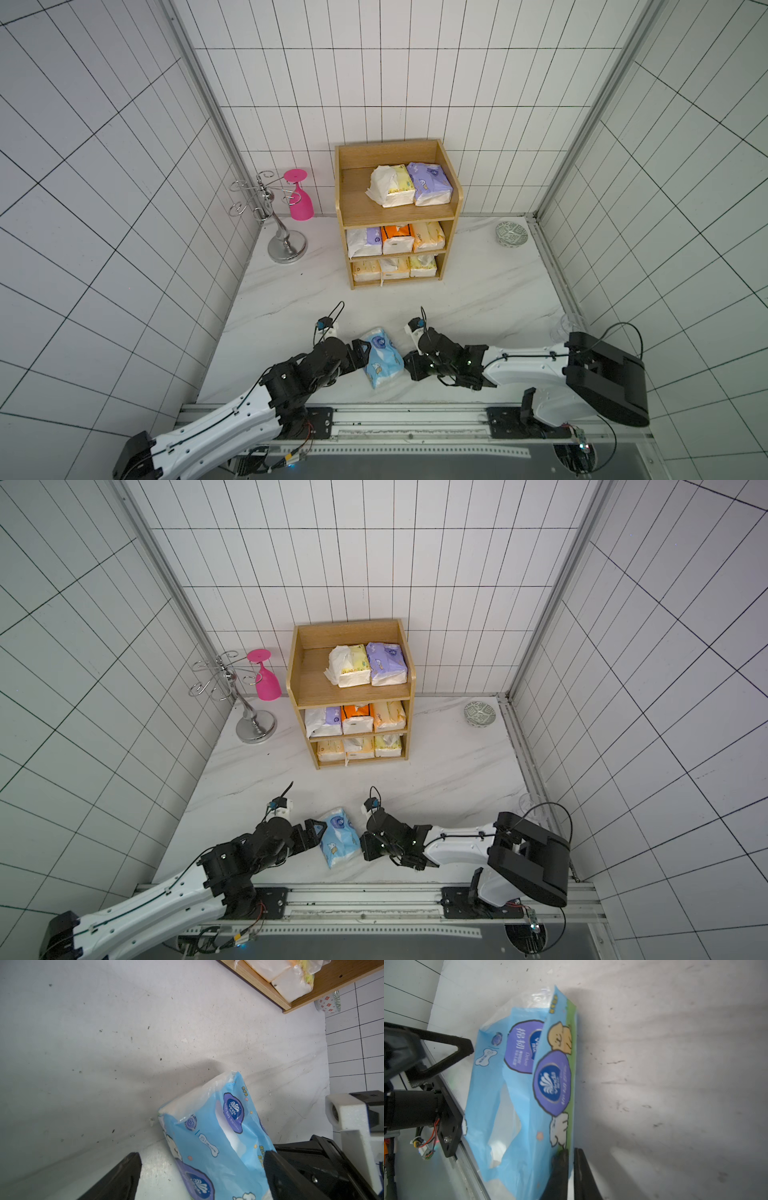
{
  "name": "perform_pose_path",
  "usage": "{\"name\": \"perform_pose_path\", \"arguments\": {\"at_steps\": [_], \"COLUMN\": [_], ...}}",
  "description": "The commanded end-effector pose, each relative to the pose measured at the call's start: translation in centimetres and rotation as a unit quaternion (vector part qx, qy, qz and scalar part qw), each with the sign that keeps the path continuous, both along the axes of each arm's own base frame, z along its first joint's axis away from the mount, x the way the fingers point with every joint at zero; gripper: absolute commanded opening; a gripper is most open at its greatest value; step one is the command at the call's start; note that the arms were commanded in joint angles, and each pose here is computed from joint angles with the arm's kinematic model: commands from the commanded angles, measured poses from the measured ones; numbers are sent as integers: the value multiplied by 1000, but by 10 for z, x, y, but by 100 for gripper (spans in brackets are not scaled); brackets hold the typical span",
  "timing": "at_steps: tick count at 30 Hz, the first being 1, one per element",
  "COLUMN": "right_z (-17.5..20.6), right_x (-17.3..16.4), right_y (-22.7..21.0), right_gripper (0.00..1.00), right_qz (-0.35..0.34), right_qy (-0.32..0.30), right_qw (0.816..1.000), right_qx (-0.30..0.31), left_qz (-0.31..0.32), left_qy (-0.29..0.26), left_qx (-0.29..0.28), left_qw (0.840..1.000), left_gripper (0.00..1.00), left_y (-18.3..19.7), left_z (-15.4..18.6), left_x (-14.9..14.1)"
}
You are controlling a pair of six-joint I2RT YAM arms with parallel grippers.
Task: Remove the tissue boxes from the shelf
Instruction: Place the box of tissues at the center of the board.
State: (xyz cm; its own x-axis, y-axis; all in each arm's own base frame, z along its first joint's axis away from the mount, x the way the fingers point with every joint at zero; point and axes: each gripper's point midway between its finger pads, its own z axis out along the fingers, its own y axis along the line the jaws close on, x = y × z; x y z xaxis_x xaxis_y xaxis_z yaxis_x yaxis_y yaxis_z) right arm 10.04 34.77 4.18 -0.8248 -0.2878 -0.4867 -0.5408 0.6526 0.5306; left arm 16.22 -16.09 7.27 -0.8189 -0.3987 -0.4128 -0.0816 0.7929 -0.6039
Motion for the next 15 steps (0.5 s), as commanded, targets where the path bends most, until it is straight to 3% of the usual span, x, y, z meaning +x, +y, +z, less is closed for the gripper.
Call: {"name": "perform_pose_path", "arguments": {"at_steps": [1, 6, 10, 15], "right_z": [19, 16, 21, 59], "right_x": [-5, -8, 7, 32], "right_y": [34, 40, 14, -30], "right_gripper": [13, 15, 22, 33], "right_qz": [13, 12, -30, -74], "right_qy": [-2, -2, -34, -75], "right_qw": [999, 999, 999, 994], "right_qx": [46, 47, 19, 3], "left_qz": [-6, -1, 5, 30], "left_qy": [-4, -17, -43, -140], "left_qx": [-18, -25, -6, 22], "left_qw": [1000, 1000, 999, 989], "left_gripper": [96, 96, 97, 98], "left_y": [-9, -14, -10, 6], "left_z": [2, 5, 24, 82], "left_x": [3, 10, 17, 37]}}
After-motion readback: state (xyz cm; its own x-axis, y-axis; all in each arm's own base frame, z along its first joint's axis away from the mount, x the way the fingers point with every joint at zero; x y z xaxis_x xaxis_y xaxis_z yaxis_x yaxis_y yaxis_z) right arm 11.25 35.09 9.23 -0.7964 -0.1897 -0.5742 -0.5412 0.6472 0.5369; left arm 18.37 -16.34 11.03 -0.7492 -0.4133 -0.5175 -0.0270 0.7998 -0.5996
